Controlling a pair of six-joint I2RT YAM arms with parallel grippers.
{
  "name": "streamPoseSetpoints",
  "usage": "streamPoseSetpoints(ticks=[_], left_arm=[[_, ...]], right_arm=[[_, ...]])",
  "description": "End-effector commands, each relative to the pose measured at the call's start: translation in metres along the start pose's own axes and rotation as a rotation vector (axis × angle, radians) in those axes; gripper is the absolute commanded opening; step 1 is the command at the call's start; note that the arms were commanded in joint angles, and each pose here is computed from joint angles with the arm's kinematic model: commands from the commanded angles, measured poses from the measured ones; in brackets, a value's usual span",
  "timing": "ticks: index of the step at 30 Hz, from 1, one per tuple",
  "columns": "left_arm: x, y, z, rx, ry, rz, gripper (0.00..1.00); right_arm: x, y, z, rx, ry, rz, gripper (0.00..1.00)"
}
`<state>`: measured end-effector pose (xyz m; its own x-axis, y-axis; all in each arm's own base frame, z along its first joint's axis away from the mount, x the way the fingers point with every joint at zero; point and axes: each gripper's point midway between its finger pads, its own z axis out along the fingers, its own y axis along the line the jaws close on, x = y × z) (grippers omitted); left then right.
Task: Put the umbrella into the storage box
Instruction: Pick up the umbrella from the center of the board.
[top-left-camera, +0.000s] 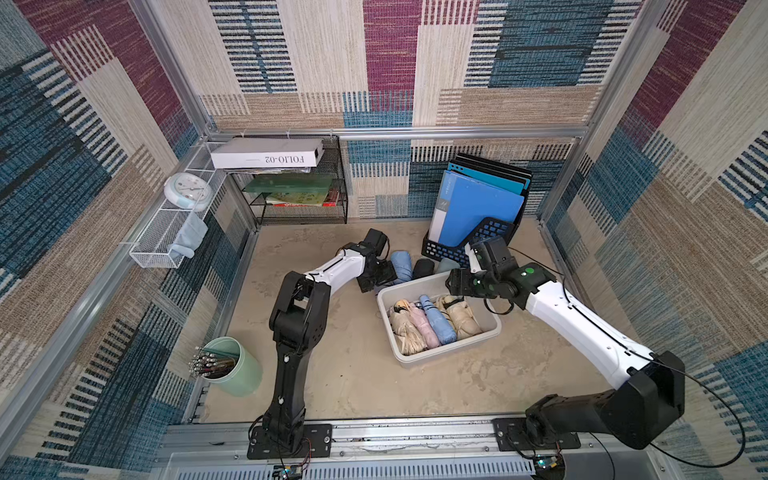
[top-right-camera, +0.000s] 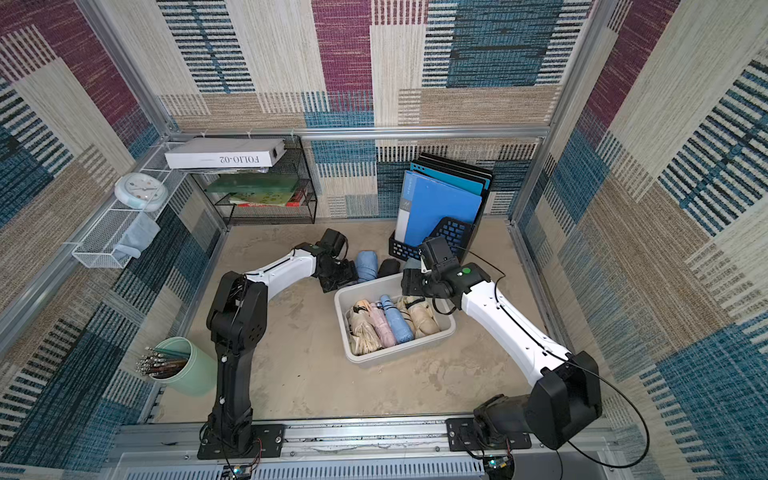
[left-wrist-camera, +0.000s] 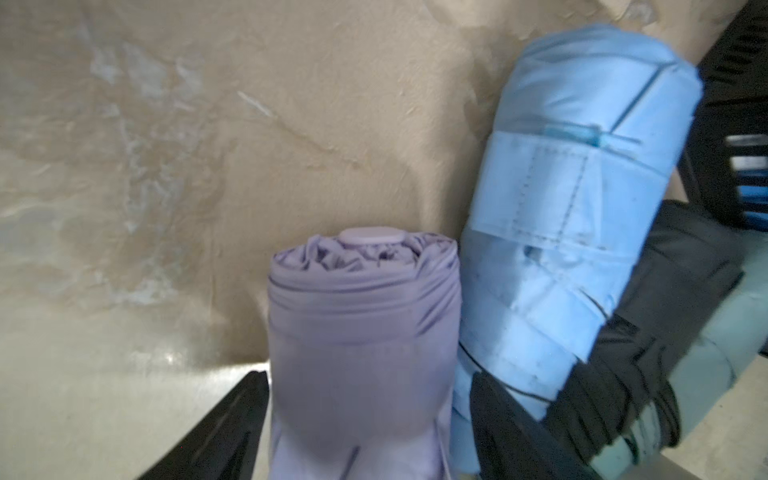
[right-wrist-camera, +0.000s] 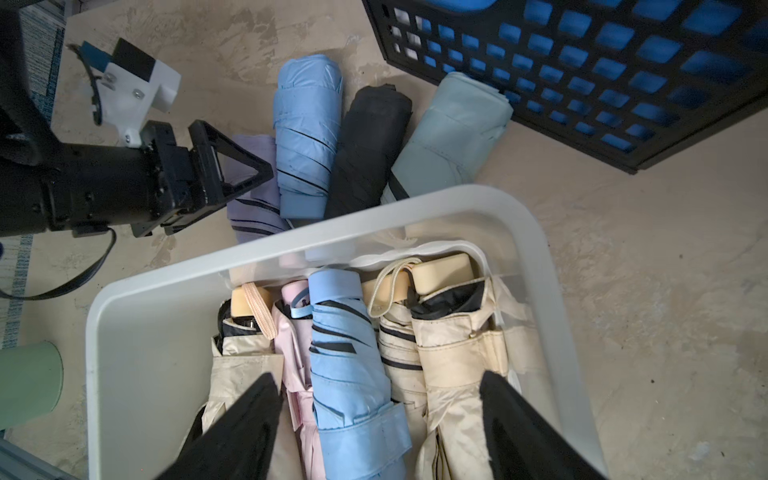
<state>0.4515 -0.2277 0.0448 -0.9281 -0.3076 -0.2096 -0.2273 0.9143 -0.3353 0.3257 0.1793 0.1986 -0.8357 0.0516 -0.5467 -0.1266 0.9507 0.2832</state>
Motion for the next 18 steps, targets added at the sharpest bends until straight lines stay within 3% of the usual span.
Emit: streamPoseSetpoints(ticks=[1,8,18], left_arm=[[0.0,0.019,0.006,-0.098,0.003,0.041,0.78],[-0.002,0.065,0.006,-0.211,0.008,0.029,0.67],[0.001,0.111,-0.019,-0.233,-0.012,-0.016,0.52]], right_arm=[[-0.001,0.002,0.0,-0.007,0.012,-0.015,0.8],[-0.007,0.005,-0.002,-0.018,-0.011,-0.006,0.79],[-0.006,0.008,-0.006,-0.051,-0.038,0.006,0.78]])
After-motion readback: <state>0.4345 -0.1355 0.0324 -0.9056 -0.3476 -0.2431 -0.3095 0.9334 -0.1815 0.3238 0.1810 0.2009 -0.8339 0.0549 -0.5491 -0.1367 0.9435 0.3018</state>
